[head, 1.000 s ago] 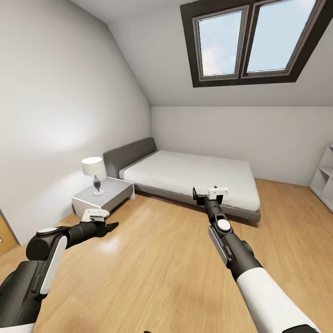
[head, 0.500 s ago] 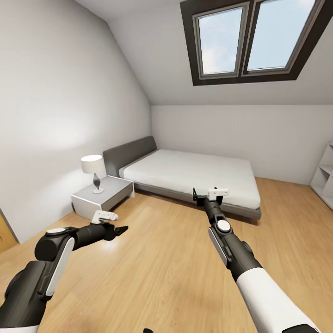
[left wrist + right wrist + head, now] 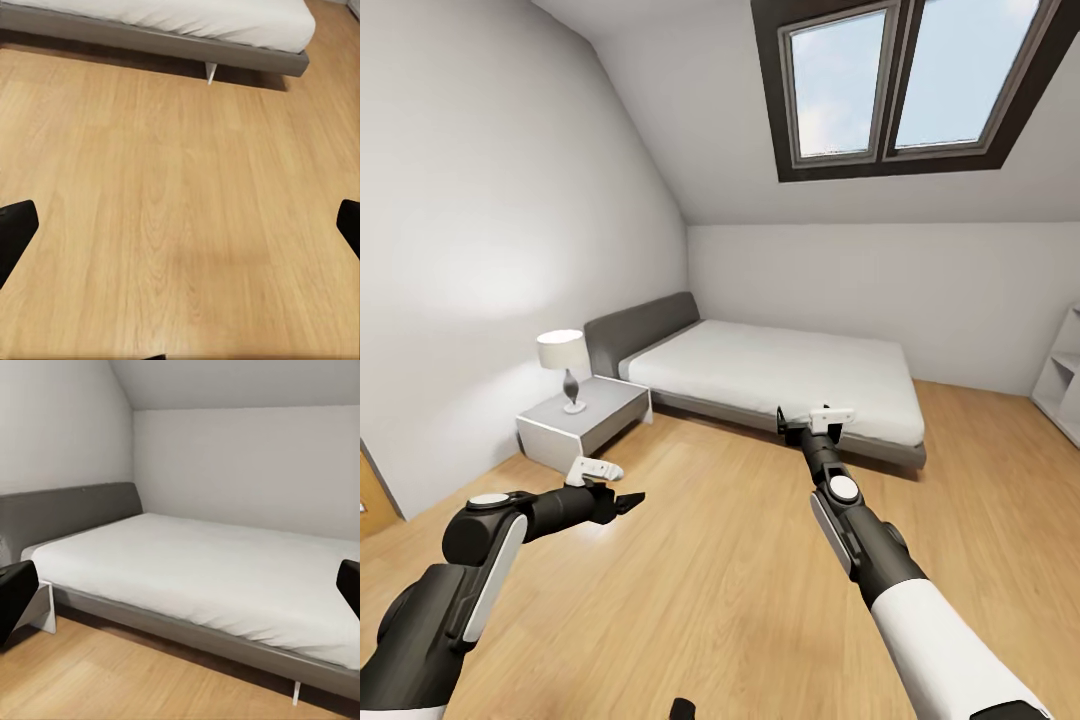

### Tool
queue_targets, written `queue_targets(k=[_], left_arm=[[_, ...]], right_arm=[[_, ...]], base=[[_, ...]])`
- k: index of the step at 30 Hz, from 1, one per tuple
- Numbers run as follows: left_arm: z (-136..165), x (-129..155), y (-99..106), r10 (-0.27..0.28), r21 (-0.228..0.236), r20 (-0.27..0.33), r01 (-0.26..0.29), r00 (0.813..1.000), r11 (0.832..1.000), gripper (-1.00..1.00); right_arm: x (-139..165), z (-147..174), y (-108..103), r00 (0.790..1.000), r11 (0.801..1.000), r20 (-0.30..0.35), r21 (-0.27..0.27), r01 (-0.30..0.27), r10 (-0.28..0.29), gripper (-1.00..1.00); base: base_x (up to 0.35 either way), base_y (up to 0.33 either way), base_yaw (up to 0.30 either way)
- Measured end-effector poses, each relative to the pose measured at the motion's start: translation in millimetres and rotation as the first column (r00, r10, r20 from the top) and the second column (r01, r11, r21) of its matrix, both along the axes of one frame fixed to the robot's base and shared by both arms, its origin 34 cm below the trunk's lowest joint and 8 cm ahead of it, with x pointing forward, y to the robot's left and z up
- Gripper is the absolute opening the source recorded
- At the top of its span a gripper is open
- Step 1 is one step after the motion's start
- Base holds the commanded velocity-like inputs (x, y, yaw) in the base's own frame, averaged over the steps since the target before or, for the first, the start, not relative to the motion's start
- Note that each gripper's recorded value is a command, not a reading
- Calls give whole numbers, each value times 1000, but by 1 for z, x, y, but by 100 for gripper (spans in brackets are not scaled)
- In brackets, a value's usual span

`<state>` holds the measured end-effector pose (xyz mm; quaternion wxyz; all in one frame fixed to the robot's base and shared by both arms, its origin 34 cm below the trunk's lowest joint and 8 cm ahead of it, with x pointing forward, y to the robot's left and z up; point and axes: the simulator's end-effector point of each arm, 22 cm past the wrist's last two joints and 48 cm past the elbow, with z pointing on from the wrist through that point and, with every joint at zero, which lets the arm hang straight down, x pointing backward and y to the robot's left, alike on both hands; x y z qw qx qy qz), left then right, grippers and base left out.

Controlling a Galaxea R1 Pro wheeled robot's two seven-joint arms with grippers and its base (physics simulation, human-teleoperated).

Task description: Attach the digital camera to the camera tripod in the bedroom.

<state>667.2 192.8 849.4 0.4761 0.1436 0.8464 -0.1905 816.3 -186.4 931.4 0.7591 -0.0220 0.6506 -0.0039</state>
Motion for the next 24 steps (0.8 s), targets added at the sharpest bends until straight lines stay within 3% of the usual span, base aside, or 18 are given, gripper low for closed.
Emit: queue_targets(k=[24], left_arm=[[-45,-8,1,3,-1,6,-3,1000,1000,100]], right_arm=[[-8,-47,0,1000,1000,2,0,-1,1,100]], base=[[-10,9,0]])
